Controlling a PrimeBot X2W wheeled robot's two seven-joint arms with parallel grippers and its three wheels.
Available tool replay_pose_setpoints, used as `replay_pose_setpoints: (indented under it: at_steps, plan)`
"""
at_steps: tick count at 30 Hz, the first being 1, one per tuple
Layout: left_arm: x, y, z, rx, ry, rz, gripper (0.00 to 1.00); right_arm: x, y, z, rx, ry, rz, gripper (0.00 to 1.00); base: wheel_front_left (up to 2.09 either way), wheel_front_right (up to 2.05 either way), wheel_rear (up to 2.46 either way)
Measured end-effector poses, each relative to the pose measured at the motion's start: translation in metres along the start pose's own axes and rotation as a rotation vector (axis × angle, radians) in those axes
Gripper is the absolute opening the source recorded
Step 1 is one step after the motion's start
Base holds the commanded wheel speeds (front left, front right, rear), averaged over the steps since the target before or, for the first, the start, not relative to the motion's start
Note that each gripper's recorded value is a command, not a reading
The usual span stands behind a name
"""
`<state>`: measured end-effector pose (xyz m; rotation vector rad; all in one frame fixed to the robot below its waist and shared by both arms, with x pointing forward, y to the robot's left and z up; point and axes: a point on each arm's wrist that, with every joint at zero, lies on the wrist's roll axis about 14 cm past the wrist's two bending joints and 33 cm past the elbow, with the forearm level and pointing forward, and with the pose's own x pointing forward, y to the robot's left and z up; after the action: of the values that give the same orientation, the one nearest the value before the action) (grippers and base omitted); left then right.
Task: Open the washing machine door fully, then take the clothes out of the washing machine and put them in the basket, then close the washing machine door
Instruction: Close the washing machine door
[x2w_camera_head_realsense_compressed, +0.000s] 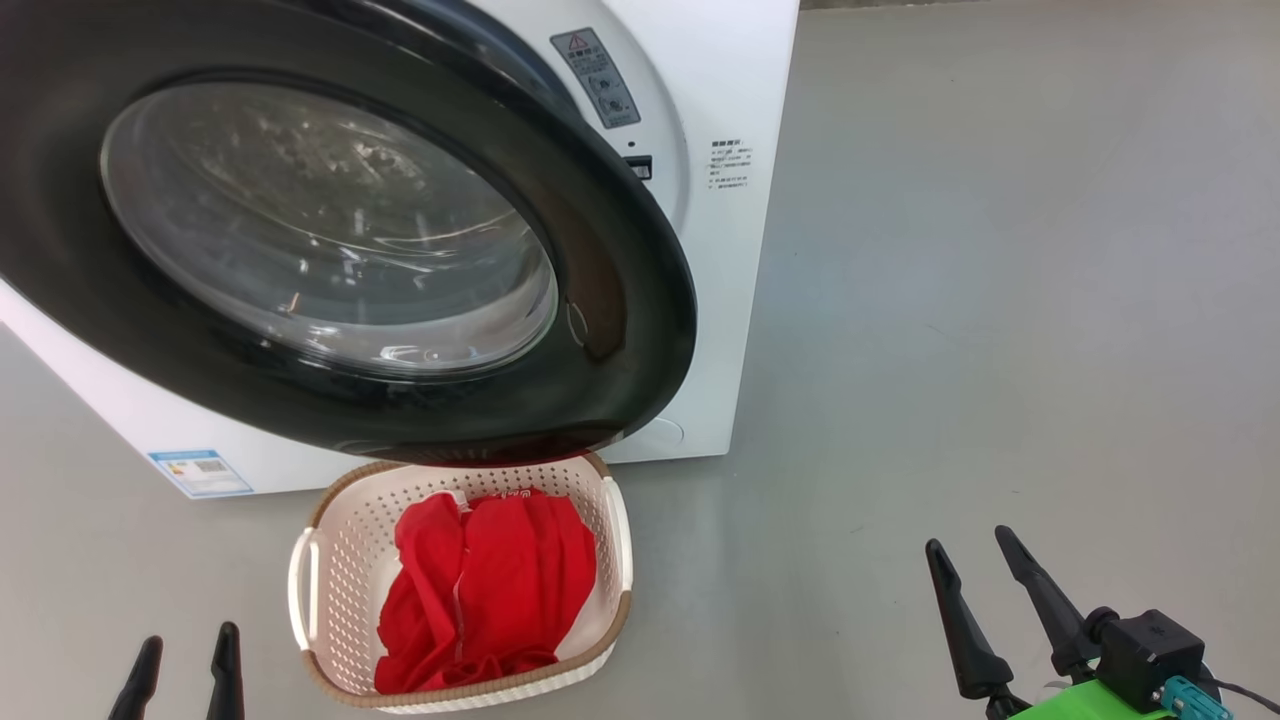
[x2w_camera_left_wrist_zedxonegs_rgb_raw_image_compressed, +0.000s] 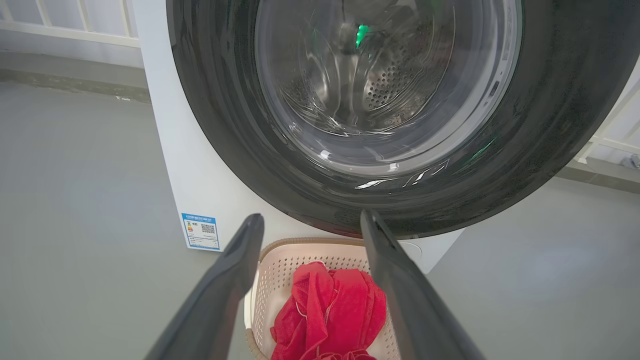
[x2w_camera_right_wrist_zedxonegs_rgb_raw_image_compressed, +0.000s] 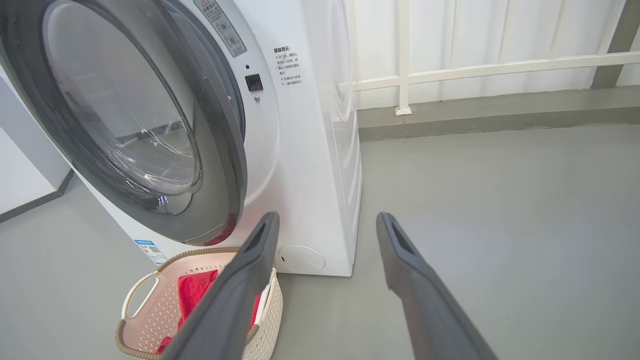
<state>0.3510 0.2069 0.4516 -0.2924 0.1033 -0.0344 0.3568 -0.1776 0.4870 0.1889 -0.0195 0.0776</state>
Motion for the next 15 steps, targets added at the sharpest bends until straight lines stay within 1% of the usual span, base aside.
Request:
replay_pose_setpoints:
  at_steps: [3, 4, 5, 6, 7, 8, 12, 15]
  plan:
    - [-0.001, 0.000, 0.002, 0.003, -0.006, 0.001, 1.00, 0.001, 0.002, 0.000, 0.000, 0.000, 0.007, 1.00, 0.00, 0.00, 0.00]
    - [-0.002, 0.000, 0.003, 0.007, -0.008, 0.001, 1.00, 0.002, 0.005, -0.001, 0.001, 0.002, 0.016, 0.96, 0.00, 0.00, 0.00]
    - [-0.002, 0.000, 0.003, 0.007, -0.010, 0.002, 1.00, 0.002, 0.007, -0.001, 0.002, 0.004, 0.023, 0.52, 0.00, 0.00, 0.00]
    - [-0.002, 0.001, 0.003, 0.007, -0.011, 0.004, 1.00, 0.003, 0.009, -0.002, 0.003, 0.006, 0.031, 0.37, 0.00, 0.00, 0.00]
    - [-0.003, 0.001, 0.004, 0.007, -0.013, 0.006, 1.00, 0.004, 0.012, -0.003, 0.008, 0.008, 0.037, 0.14, 0.00, 0.00, 0.00]
    - [-0.003, 0.001, 0.004, 0.008, -0.014, 0.006, 1.00, 0.004, 0.014, -0.003, 0.010, 0.009, 0.044, 0.00, 0.00, 0.00, 0.00]
    - [-0.006, 0.002, 0.003, 0.002, -0.015, 0.015, 1.00, 0.011, 0.022, -0.005, 0.010, 0.014, 0.073, 0.00, 0.00, 0.00, 0.00]
    - [-0.009, 0.003, 0.003, -0.004, -0.018, 0.025, 1.00, 0.023, 0.036, 0.000, 0.011, -0.004, 0.119, 0.00, 0.00, 0.00, 0.00]
